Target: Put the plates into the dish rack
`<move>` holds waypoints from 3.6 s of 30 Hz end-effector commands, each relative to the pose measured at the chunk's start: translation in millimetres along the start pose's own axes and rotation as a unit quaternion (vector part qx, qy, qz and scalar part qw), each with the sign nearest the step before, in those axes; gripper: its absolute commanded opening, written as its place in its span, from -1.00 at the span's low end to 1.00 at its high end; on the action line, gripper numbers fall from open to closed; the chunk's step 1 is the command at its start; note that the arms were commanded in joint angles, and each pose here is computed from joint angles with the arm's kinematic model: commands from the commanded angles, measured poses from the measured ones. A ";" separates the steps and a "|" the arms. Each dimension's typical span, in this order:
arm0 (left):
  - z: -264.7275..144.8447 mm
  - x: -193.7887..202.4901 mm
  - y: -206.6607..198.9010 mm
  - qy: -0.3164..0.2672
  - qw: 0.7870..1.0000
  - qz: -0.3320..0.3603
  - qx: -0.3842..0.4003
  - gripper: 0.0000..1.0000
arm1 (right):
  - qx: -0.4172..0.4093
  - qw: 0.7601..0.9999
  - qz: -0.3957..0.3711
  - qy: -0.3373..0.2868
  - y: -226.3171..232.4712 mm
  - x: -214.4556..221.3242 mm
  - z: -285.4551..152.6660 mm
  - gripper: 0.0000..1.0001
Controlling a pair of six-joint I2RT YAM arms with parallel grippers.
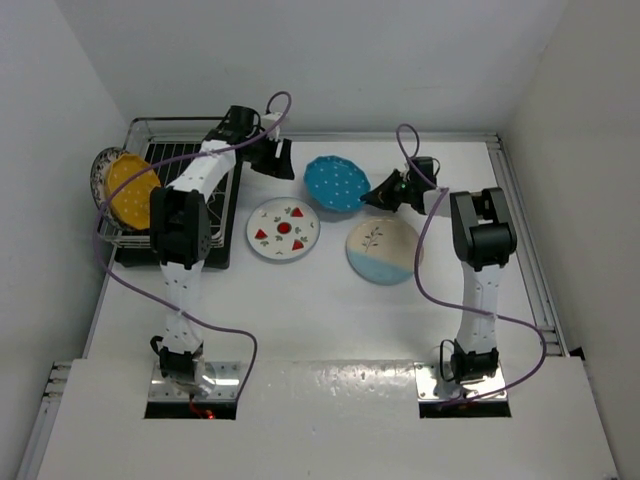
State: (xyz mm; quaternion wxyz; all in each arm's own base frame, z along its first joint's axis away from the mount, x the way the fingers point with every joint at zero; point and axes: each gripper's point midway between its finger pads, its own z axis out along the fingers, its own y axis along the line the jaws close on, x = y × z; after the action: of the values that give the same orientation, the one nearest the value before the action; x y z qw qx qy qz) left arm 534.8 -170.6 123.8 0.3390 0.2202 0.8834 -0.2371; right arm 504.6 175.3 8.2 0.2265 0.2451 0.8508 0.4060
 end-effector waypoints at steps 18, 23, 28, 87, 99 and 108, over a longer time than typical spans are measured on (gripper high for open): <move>6.3 -20.1 -46.2 -0.037 0.985 -0.046 0.164 0.57 | -0.189 0.974 -0.123 -0.034 144.3 14.1 -59.6 -1.00; 8.5 -11.3 -55.4 -0.026 0.978 -0.073 0.196 0.14 | -0.208 0.967 -0.145 -0.032 161.6 23.7 -61.8 -1.00; -6.4 -19.9 -66.9 -0.038 0.968 -0.078 0.235 -0.88 | -0.223 0.959 -0.170 -0.037 170.9 29.2 -66.9 -1.00; -431.9 -36.7 126.9 -0.111 0.809 0.054 -0.574 -1.00 | -0.053 0.942 -0.331 0.003 157.4 85.4 -111.8 0.98; -421.3 -16.9 138.2 -0.075 0.807 0.054 -0.584 -1.00 | -0.045 0.943 -0.329 0.013 147.4 87.5 -103.9 0.98; -379.5 16.0 154.1 -0.069 0.847 0.025 -0.527 -1.00 | -0.043 0.941 -0.335 0.015 145.1 89.2 -105.0 0.98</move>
State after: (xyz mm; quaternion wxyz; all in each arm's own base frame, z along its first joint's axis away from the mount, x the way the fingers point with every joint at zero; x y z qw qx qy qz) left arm 414.7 168.1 265.4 0.3827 0.0301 0.8894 0.2484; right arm 406.0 248.7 157.5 0.3279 -0.0580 0.8768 0.3469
